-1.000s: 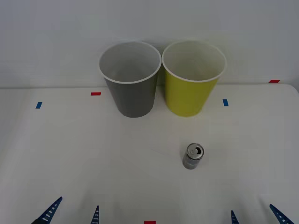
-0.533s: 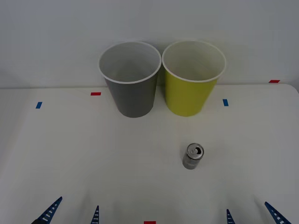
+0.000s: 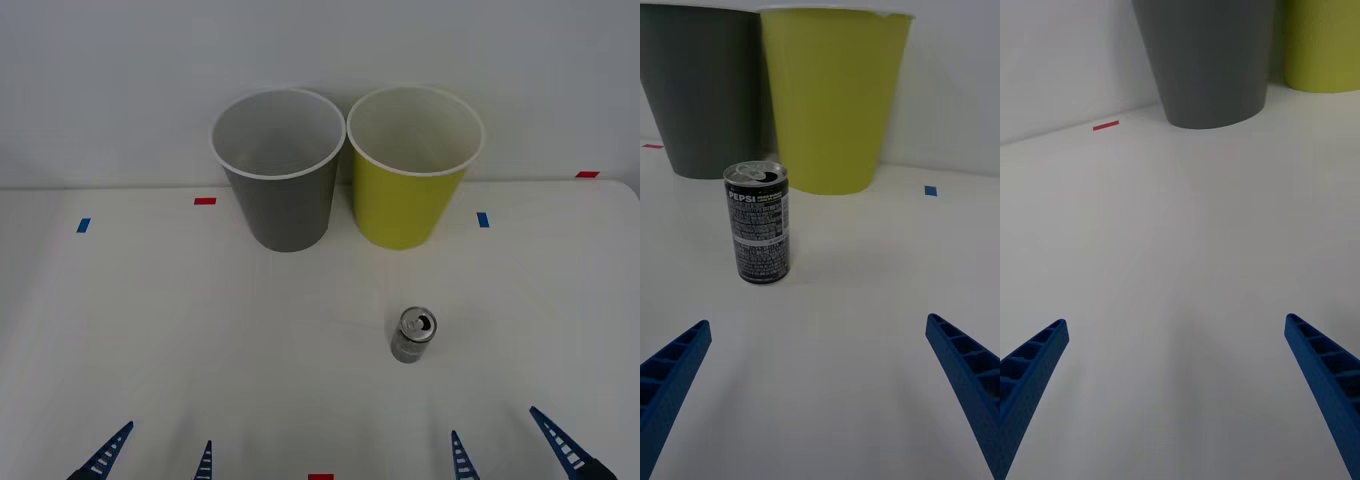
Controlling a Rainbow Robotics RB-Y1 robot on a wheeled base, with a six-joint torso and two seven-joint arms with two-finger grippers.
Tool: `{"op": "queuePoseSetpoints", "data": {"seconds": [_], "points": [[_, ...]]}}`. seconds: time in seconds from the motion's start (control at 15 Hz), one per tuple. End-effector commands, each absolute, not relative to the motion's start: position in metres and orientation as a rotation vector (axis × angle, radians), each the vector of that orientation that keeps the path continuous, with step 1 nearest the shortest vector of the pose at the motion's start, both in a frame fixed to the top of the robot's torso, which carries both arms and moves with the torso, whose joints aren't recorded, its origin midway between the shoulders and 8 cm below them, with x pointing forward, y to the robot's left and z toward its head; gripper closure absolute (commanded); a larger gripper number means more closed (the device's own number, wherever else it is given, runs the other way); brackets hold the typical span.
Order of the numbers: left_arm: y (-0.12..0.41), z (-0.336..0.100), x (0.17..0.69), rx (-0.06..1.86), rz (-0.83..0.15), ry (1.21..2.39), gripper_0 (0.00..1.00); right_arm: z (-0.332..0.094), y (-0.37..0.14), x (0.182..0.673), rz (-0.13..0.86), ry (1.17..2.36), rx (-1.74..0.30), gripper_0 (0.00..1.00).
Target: Put cans in the gray bin and PET bottles in the light green bin.
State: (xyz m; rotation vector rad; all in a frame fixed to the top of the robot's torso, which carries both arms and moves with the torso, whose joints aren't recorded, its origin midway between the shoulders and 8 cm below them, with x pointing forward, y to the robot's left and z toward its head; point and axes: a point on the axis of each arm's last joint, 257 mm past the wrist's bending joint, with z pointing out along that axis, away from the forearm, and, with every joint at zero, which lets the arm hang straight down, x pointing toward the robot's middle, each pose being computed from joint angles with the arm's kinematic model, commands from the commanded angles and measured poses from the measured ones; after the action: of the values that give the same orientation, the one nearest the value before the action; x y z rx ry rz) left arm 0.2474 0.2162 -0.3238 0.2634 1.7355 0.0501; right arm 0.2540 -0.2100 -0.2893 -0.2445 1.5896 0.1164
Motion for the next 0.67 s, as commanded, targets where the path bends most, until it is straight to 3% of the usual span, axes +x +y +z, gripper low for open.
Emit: {"op": "queuePoseSetpoints", "data": {"seconds": [0.07,0.67], "points": [[0.216,-0.324,0.247,0.263,0.05,1.736,0.0,-0.293,-0.201,0.271,0.138,1.548,-0.247,0.0],[0.216,-0.324,0.247,0.263,0.05,1.736,0.0,-0.289,-0.145,0.327,0.202,1.499,-0.278,0.0]]}}
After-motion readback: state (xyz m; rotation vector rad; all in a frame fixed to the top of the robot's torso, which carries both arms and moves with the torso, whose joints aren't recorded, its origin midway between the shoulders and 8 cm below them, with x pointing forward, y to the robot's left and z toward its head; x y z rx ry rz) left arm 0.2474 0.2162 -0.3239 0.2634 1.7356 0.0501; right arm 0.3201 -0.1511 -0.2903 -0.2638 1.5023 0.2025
